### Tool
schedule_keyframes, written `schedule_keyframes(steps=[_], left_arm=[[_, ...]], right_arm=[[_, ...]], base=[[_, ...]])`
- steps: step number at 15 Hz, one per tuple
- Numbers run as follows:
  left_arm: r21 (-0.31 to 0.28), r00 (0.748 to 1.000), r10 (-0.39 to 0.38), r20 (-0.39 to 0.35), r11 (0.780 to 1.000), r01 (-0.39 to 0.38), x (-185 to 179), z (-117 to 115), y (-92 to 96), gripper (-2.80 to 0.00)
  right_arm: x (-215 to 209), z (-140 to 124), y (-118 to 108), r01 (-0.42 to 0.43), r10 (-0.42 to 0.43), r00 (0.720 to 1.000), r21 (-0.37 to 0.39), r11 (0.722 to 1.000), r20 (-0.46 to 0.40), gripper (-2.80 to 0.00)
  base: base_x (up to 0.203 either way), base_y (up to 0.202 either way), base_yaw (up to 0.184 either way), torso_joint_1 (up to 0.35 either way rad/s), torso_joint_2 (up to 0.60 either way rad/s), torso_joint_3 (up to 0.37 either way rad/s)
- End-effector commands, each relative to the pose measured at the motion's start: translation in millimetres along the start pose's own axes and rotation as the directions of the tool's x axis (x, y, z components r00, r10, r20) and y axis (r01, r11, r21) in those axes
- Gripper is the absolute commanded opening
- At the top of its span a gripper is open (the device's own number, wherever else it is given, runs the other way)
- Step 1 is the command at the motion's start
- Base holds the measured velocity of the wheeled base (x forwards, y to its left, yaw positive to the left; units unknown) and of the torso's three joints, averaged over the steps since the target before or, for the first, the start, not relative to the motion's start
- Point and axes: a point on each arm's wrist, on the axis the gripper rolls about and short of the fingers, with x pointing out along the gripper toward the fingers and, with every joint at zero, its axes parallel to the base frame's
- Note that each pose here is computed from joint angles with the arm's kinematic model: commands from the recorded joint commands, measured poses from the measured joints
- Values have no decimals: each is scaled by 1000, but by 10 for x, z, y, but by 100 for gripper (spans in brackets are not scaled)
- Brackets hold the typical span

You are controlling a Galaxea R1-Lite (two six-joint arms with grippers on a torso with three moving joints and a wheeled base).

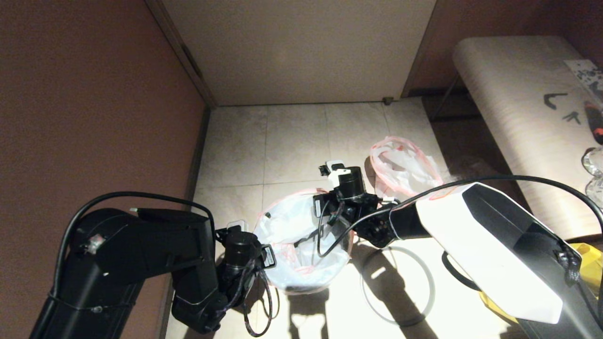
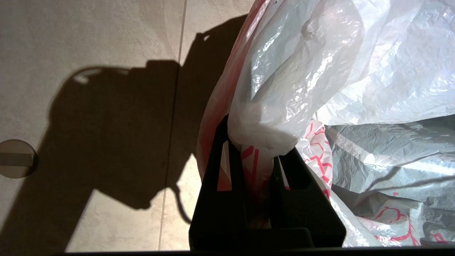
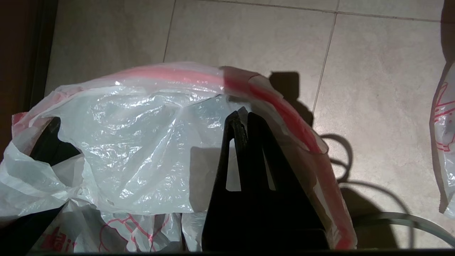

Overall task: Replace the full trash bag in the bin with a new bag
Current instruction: Put the new garbage bag on the trash can

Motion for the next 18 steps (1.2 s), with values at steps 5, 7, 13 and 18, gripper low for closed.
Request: schedule_keyframes(steps=[5,7,13,18], left_arm=[[-2,1000,-2,3,1000,2,-18,-8,-6,-280],[0,1000,-2,2,1000,2,-26,-9,-2,-280],[5,1000,-3,-2,1000,3,-33,-24,-12,-280],[25,1000,3,-2,1000,-3,-23,-24,-11,-280]], right_arm=[[248,-76,-163,30,-30,999,12,999,28,-280],[346,-215,-292,22,-22,1000,-3,1000,-1,-280],[396,-200,-564,32,-32,999,12,999,6,-280],[262,-68,-520,56,-56,998,45,997,-14,-280]], base=[[0,0,0,0,0,0],[0,0,0,0,0,0],[0,0,0,0,0,0],[0,0,0,0,0,0]])
